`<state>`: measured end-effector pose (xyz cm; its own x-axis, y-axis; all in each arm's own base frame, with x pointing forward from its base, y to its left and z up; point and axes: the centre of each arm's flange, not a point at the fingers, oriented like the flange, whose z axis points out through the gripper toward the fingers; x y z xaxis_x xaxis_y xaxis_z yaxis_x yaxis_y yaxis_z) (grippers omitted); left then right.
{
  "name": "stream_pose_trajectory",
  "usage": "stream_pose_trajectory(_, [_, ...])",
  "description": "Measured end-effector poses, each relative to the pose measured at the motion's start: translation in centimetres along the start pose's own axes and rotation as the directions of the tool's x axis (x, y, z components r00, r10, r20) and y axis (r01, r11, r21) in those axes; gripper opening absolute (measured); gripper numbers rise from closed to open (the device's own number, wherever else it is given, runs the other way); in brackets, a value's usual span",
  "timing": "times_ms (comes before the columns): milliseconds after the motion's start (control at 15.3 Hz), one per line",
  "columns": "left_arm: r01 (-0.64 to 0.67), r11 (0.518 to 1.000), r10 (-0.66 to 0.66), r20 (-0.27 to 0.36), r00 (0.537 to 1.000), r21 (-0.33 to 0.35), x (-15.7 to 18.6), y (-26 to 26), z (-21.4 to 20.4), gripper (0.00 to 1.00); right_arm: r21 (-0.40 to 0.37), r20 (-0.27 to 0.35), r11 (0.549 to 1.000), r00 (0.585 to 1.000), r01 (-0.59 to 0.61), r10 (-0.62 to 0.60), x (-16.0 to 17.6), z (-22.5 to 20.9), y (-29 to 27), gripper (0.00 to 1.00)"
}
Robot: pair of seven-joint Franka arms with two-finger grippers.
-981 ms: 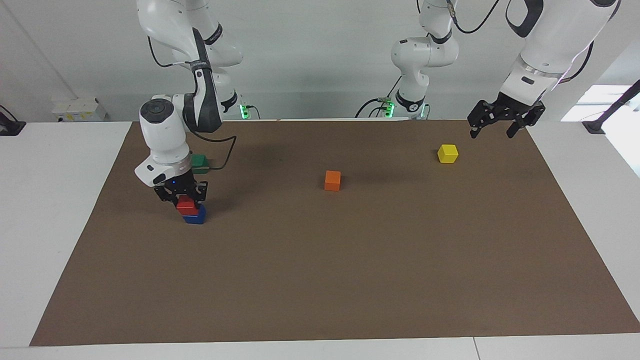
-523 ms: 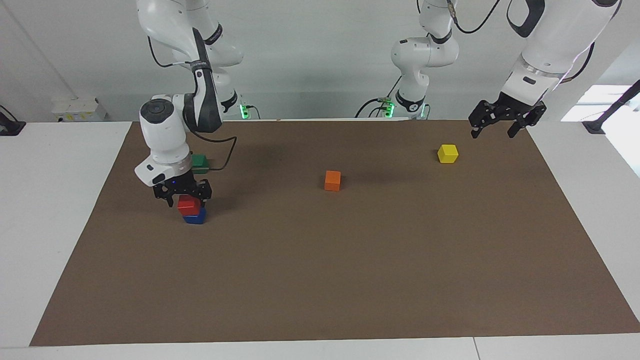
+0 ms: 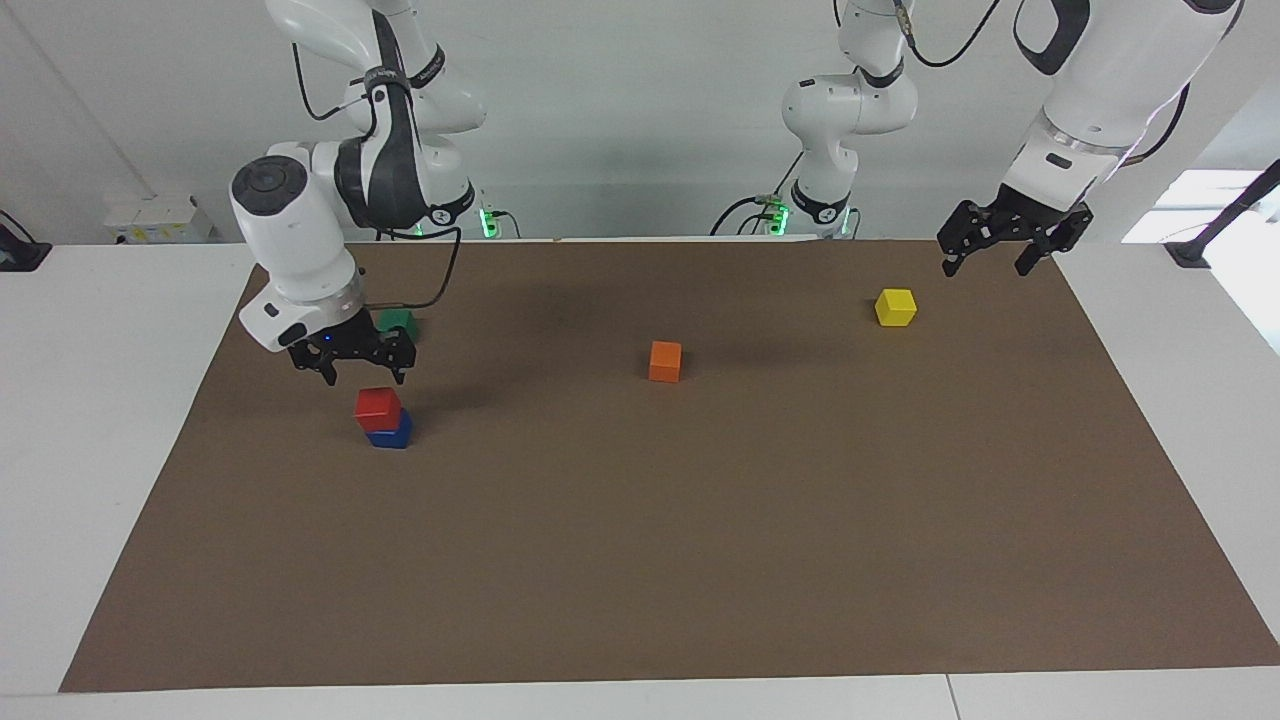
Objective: Transfer red block to right arm and stack on blue block
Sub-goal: 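Open the right gripper and retract it from the stacked cubes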
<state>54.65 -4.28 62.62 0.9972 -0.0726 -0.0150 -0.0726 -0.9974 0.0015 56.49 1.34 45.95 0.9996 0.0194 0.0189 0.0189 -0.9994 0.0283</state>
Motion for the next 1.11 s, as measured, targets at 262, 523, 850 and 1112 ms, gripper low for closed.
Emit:
stream_pose_trajectory(262, [0.000, 1.000, 0.000, 0.000, 1.000, 0.000, 0.0, 0.0, 0.0, 1.00, 0.010, 0.020, 0.999, 0.999, 0.042, -0.042, -0.1, -5.1, 0.4, 1.00])
stream_pose_trajectory(523, [0.000, 1.000, 0.000, 0.000, 1.000, 0.000, 0.0, 0.0, 0.0, 1.00, 0.012, 0.071, 0.999, 0.997, 0.042, -0.042, -0.8, -11.7, 1.3, 1.00])
stream_pose_trajectory(850, [0.000, 1.000, 0.000, 0.000, 1.000, 0.000, 0.0, 0.0, 0.0, 1.00, 0.015, 0.086, 1.000, 0.996, 0.006, -0.007, -2.5, -15.6, 3.6, 1.00])
stream_pose_trajectory(1112, [0.000, 1.000, 0.000, 0.000, 1.000, 0.000, 0.0, 0.0, 0.0, 1.00, 0.016, 0.087, 1.000, 0.996, 0.005, -0.006, -2.6, -15.8, 3.6, 1.00])
